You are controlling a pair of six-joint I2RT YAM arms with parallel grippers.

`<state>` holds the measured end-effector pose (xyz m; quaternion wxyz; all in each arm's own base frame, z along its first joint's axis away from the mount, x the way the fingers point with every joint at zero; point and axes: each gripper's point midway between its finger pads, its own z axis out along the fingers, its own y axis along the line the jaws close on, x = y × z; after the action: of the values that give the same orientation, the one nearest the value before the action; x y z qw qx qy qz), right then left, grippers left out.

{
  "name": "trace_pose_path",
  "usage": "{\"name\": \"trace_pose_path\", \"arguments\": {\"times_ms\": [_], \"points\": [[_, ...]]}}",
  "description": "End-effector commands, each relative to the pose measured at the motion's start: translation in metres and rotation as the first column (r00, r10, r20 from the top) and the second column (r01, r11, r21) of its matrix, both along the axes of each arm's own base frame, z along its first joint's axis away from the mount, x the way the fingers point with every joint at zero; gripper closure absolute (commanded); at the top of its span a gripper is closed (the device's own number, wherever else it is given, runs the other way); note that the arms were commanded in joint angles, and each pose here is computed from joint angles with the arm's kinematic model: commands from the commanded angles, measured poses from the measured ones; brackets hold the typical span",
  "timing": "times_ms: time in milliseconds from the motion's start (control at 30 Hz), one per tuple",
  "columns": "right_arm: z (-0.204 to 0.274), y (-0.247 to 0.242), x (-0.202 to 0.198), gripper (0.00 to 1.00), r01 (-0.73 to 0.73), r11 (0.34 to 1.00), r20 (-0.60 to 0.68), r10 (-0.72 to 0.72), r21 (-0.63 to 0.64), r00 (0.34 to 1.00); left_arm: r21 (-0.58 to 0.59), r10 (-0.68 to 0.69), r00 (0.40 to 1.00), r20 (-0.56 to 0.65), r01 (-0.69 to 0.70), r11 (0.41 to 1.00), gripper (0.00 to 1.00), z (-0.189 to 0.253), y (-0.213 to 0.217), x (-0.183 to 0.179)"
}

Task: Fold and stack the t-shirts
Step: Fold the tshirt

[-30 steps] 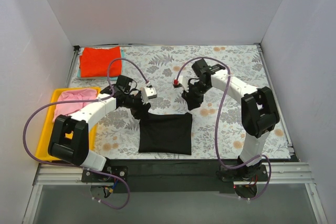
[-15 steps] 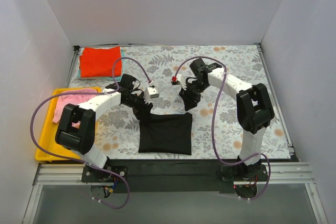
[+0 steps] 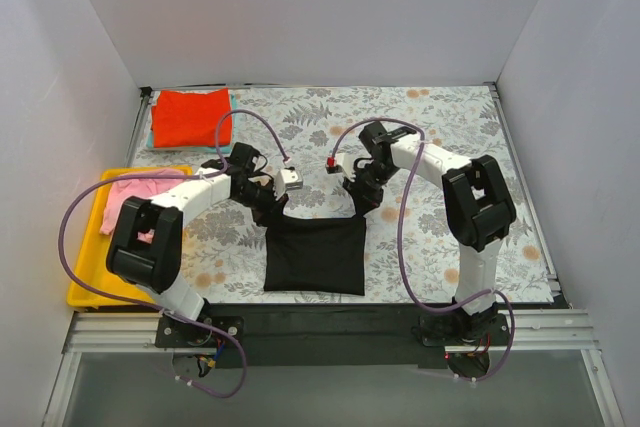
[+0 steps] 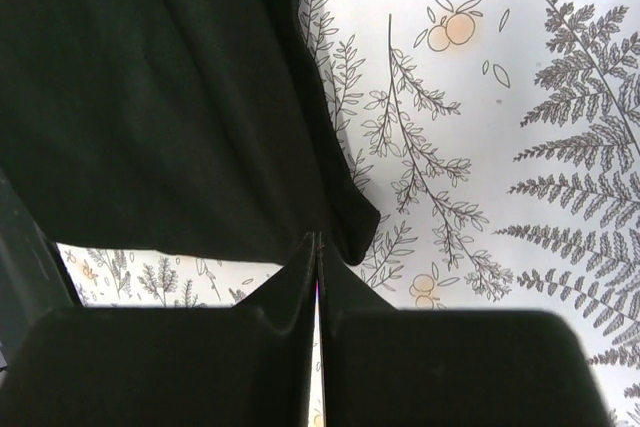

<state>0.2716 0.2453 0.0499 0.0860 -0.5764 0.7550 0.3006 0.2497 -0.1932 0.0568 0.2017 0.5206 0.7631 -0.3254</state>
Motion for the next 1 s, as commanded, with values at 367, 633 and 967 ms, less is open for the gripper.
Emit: {"name": "trace_pose_path", "arguments": {"times_ms": [367, 633, 967], "points": [[0.043, 0.006, -0.009, 0.44, -0.026, 0.998, 0.034, 0.025, 0.052, 0.999, -0.06, -0.047, 0.993, 0.112, 0.054, 0.997, 1.0, 0.048, -0.005, -0.002], [0.016, 0.01, 0.008, 0.38, -0.041, 0.999, 0.039, 0.04, 0.011, 0.998, -0.055, -0.057, 0.992, 0.113, 0.064, 0.996, 1.0, 0.04, -0.005, 0.0], [0.015, 0.01, -0.006, 0.61, -0.067, 0.997, 0.018, 0.067, 0.024, 0.998, -0.041, -0.059, 0.991, 0.116, 0.064, 0.997, 1.0, 0.035, -0.003, 0.001]]}}
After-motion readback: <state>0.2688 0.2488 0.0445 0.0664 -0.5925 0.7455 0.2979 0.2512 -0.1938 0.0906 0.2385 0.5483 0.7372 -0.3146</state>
